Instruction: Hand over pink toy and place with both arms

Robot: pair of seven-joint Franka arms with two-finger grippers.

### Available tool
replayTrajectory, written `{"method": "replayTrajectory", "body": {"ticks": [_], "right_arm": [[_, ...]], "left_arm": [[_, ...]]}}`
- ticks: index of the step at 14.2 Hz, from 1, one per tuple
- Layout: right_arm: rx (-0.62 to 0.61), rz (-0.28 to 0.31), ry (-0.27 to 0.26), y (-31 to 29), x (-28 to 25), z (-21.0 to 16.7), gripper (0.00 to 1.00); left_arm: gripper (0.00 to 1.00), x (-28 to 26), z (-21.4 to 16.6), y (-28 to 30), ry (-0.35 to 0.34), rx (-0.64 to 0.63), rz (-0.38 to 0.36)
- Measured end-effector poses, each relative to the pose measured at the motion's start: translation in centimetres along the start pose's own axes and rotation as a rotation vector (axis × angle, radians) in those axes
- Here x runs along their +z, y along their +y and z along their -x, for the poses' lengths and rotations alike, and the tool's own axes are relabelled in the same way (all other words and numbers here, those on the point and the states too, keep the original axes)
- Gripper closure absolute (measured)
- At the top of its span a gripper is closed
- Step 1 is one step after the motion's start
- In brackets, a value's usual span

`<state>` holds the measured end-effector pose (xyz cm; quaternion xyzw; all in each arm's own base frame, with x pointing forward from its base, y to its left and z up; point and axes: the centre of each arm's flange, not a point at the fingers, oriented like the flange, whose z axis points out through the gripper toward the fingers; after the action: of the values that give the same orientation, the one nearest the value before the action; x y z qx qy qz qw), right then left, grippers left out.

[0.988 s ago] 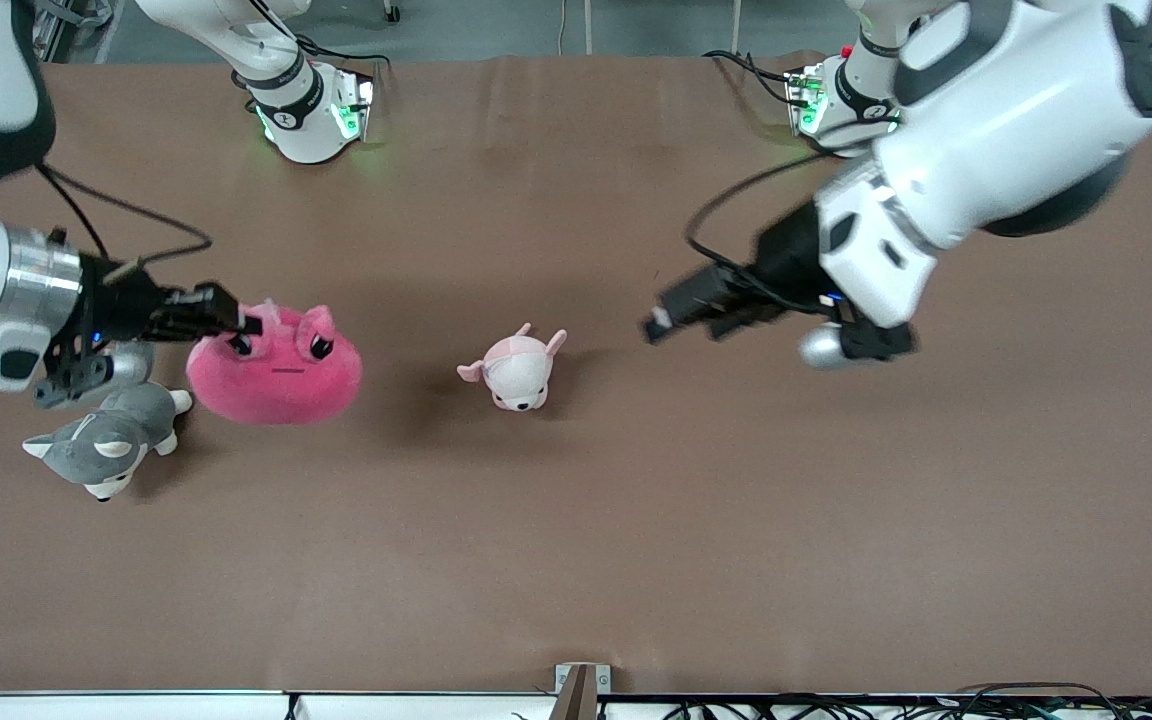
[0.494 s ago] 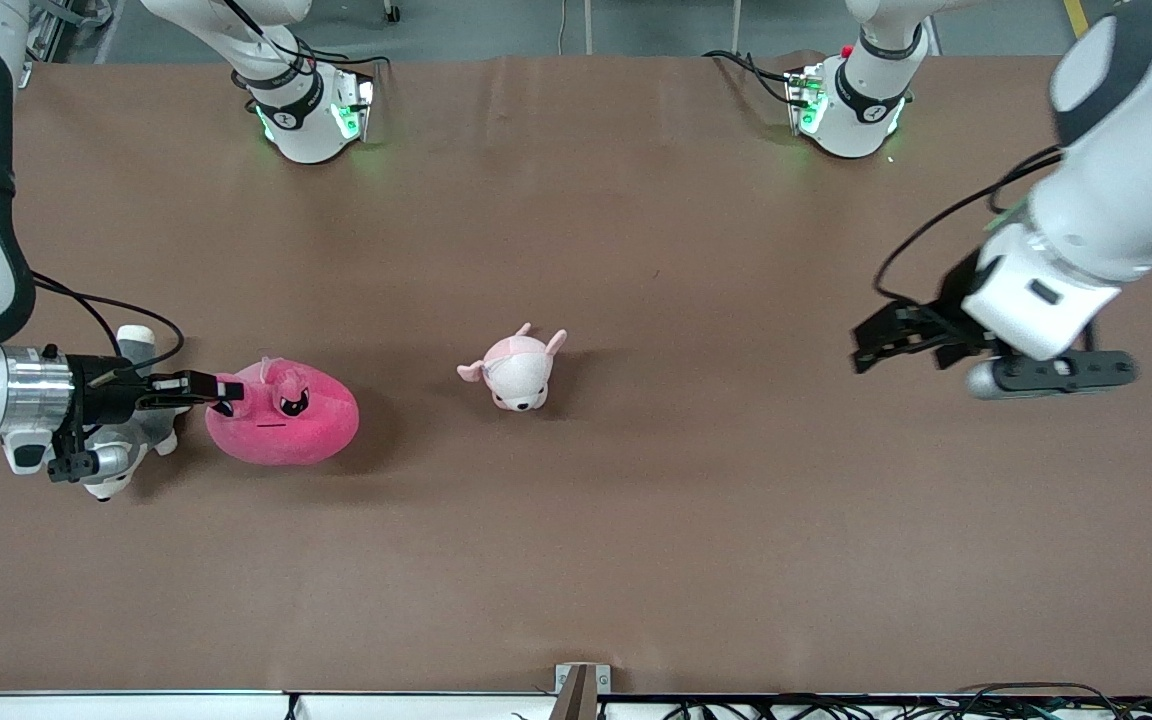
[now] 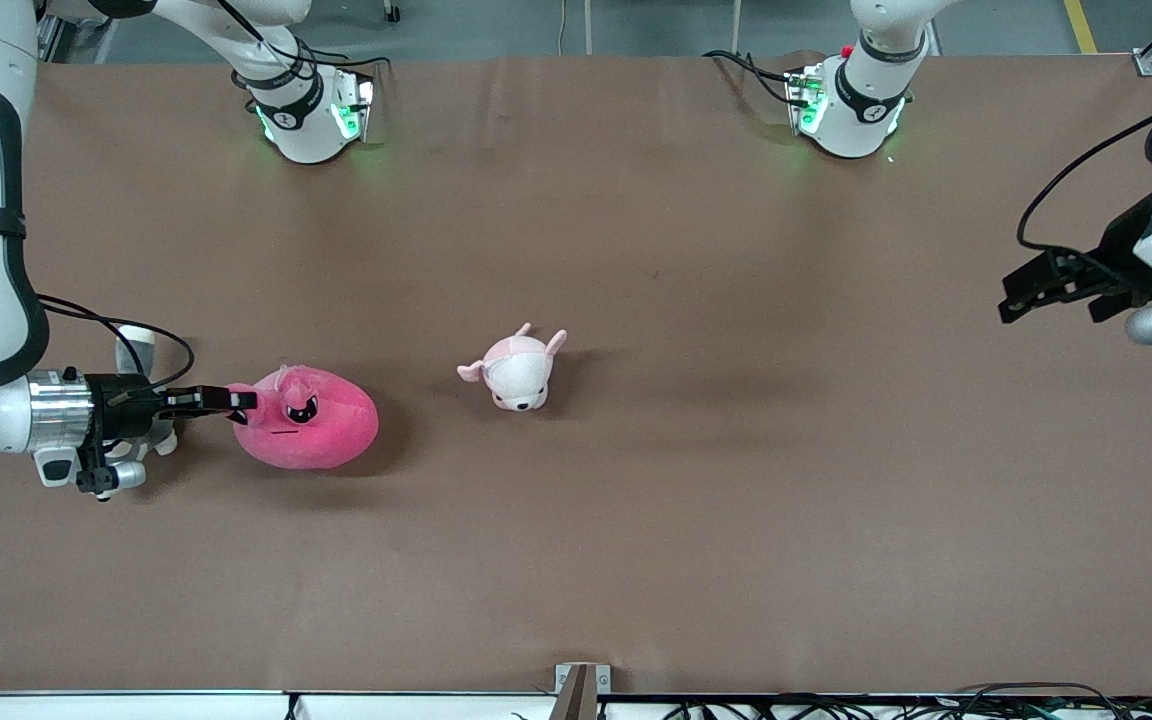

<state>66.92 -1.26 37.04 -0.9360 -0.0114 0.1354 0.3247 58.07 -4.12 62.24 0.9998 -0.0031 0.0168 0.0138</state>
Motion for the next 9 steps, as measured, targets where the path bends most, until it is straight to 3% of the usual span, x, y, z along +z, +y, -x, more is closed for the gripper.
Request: {"method": "replayTrajectory", "body": {"ticks": [6,9], "right_arm": [[-0.016,-0.014,-0.043,2.4,2.6,-1.0,0.89],[-0.010,-0.020,-0.053,3.5,3.3,-1.2,0.89]], "left_arm": [[0.00,-2.1,2.1,-7.9,0.010,0.044,-0.014],[0.00,-1.9,2.0,-9.0,0.006,0.036,-0.010]]}}
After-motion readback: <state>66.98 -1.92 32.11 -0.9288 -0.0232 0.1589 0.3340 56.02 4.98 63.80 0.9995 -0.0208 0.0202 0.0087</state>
